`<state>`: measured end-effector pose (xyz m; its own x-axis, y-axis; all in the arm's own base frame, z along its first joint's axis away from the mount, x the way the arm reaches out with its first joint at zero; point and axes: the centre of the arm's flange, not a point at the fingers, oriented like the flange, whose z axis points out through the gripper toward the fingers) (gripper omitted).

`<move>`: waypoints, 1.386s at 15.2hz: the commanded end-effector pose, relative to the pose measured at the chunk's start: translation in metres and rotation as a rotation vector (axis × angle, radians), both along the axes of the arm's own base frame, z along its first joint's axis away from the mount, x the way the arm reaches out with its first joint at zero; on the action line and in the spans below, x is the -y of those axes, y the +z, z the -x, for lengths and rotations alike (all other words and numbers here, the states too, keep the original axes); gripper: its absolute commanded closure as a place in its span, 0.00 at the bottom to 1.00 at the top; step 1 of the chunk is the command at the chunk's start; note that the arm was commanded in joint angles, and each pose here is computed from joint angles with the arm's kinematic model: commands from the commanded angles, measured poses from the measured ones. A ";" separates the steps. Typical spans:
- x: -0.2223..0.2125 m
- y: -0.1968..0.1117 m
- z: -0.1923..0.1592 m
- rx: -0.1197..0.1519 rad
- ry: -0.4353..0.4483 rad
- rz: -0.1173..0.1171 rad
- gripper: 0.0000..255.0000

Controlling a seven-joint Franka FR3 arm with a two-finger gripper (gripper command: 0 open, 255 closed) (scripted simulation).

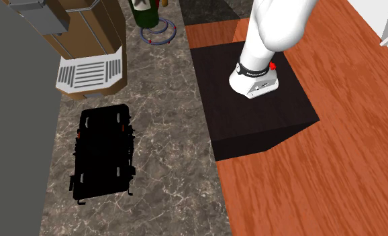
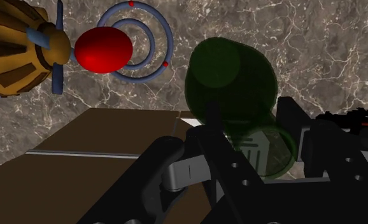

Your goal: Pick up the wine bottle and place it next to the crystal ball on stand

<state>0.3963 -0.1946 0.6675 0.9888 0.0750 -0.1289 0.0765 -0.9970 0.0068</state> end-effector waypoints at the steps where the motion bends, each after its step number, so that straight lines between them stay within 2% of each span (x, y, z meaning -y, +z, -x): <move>1: -0.001 -0.010 0.000 0.001 0.000 0.000 1.00; 21: -0.001 -0.116 0.000 0.001 0.000 0.000 1.00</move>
